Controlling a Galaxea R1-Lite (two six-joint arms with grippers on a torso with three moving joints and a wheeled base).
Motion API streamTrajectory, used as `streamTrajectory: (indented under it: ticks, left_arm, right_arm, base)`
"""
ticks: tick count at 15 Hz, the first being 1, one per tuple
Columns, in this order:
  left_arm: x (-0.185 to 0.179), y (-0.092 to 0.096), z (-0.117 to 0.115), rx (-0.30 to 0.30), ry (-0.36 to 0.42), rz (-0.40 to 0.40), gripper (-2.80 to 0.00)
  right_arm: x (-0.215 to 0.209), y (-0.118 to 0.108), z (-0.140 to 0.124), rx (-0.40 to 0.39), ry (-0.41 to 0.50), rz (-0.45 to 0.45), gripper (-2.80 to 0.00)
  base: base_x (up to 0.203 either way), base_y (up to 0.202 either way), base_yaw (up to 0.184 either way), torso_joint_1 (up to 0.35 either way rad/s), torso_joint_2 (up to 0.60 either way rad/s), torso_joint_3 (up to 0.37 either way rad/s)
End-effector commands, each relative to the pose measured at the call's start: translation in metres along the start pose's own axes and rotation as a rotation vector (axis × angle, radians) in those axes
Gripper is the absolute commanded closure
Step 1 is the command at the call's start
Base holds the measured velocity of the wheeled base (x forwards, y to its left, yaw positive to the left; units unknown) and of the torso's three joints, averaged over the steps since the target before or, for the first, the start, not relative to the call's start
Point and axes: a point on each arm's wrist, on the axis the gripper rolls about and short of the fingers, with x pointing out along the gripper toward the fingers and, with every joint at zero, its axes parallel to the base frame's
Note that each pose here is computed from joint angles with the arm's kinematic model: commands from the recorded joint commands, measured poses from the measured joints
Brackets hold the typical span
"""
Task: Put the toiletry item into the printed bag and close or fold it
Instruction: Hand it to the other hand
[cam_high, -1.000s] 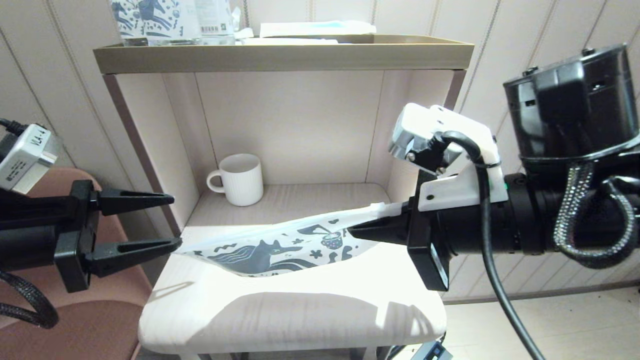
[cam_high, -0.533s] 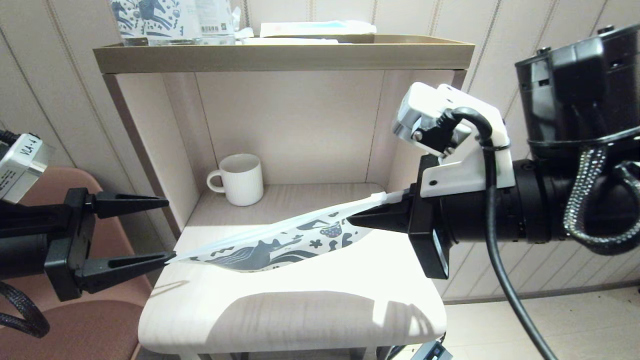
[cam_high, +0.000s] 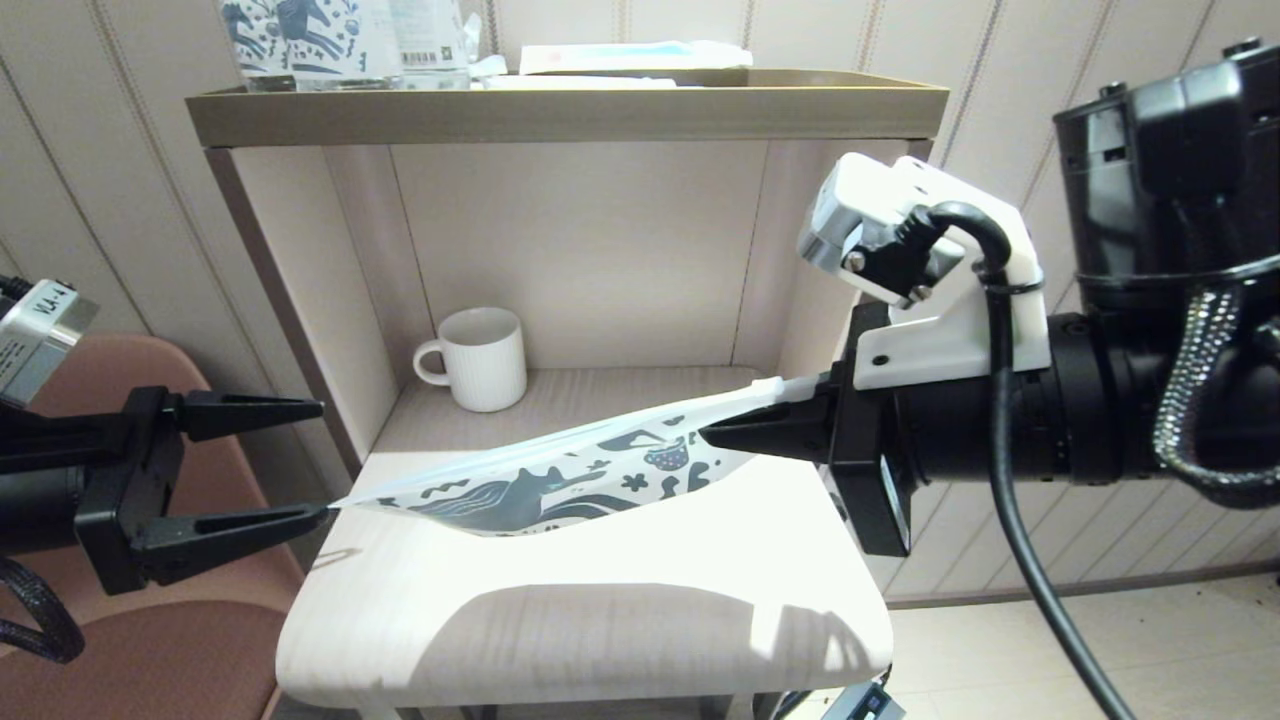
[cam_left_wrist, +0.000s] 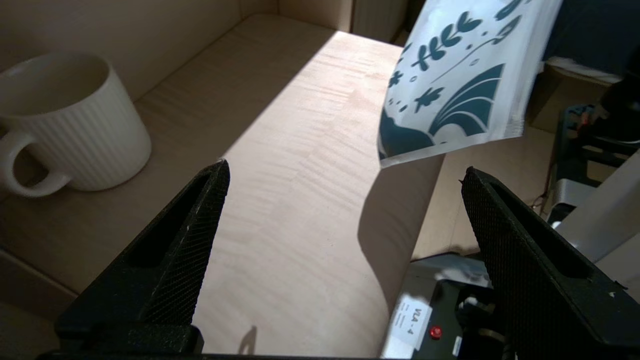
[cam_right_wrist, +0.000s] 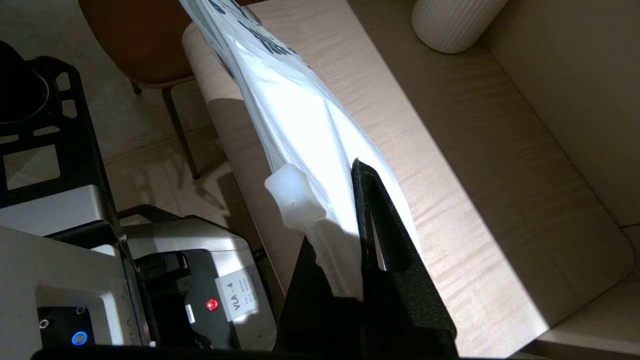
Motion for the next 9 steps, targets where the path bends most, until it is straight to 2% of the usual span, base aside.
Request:
streamTrajectory:
  ticks: [1,5,9]
  left_arm:
    - [0.003,-0.005,-0.002,-0.006,-0.011,-0.045,-2.8]
    - [0.016,-0.016,-0.006,-0.014,-0.009,-0.133,-2.8]
    - [0.029,-0.022,0.004,0.016,-0.022,-0.21,-2.8]
  right_arm:
    - [0.004,0.0,-0.001,-0.001,0.006,0.007,0.0]
    - [0.009,-0.003,0.001,0.009,0.002,0.018,0.0]
    - [0.023,-0.004,0.002,0.026,0.008,0.044,0.0]
  base:
    - [0.0,0.0,0.0,0.0,0.0,0.0]
    - [0.0,0.0,0.0,0.0,0.0,0.0]
    - [0.0,0.0,0.0,0.0,0.0,0.0]
